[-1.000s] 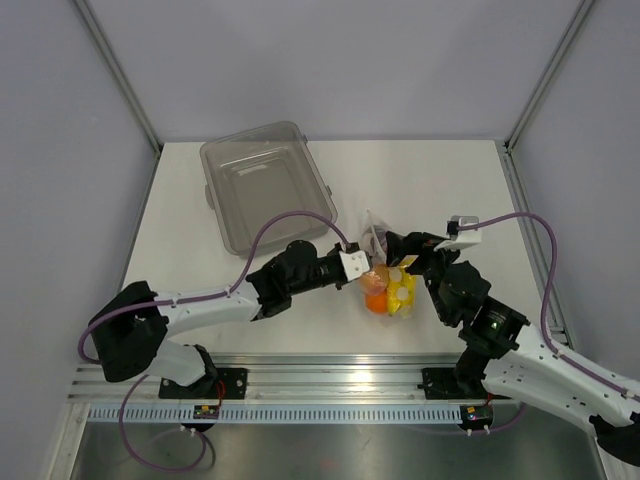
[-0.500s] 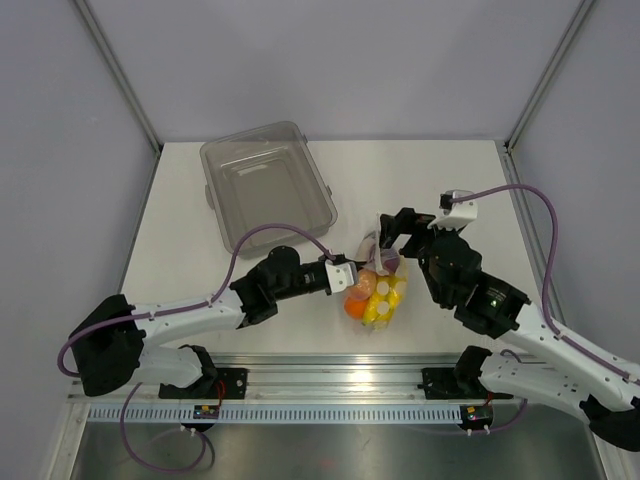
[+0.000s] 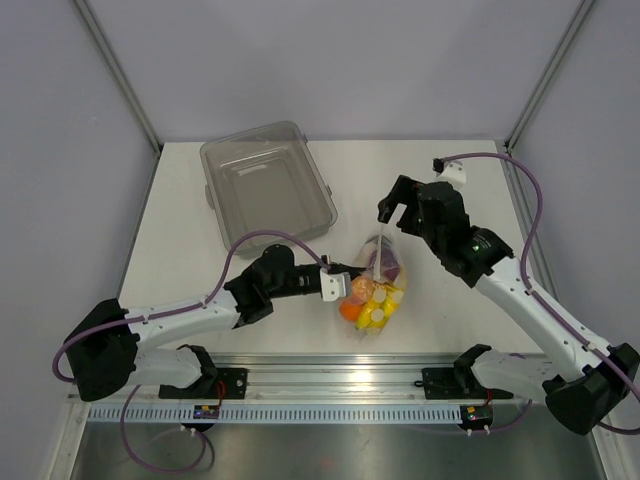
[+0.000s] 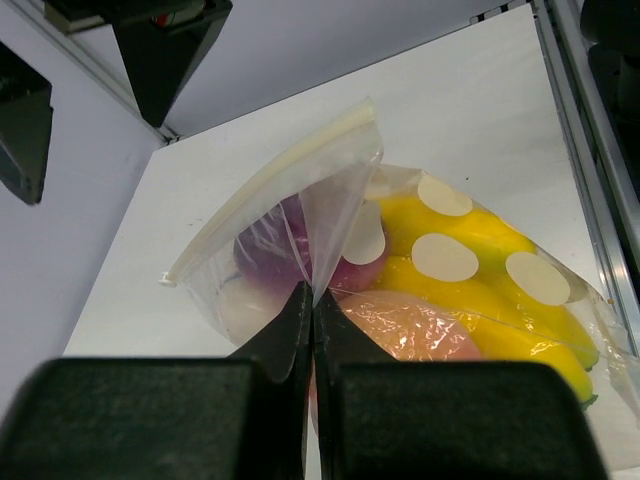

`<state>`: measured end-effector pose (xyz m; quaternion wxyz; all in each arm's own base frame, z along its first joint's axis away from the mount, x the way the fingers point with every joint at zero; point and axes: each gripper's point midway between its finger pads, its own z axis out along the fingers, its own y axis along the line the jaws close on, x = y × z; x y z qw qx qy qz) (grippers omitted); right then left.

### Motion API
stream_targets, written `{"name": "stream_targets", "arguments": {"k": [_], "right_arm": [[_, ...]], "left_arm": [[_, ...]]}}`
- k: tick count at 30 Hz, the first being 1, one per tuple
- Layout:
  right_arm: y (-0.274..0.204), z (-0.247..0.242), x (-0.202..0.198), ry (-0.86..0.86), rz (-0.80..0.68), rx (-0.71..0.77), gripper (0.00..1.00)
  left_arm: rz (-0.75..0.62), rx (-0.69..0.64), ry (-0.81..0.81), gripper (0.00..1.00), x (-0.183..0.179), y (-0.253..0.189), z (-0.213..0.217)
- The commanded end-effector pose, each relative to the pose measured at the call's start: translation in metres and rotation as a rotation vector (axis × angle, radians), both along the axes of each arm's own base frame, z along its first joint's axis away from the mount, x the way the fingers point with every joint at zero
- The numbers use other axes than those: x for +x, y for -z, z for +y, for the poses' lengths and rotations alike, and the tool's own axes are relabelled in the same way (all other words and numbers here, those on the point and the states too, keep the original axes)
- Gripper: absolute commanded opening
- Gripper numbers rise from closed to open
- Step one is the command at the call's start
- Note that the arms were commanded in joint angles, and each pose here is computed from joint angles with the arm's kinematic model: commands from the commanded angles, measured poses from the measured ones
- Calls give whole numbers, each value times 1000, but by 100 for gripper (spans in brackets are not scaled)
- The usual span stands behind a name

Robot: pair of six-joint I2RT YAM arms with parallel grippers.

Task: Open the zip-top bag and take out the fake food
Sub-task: Pick up the zipper food storage bag at the center of the board.

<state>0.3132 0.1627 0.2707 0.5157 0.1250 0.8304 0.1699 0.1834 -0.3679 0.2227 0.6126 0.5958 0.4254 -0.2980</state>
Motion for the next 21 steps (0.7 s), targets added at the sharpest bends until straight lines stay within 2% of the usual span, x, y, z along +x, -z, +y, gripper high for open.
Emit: {"name": "stream_targets", "arguments": {"k": [1, 8, 16, 21], "right_arm": [[-8, 19, 0, -90, 39, 120, 99], [11, 22, 0, -134, 93, 149, 99], [32, 28, -7, -190, 161, 187, 90], [40, 30, -15, -230, 204, 185, 89]], "left_arm": [[-102, -67, 84, 0, -11, -28, -1], [-115, -52, 127, 0, -16, -24, -2], [-117, -34, 164, 0, -19, -18, -4], [-114, -23, 166, 0, -19, -15, -4]]}}
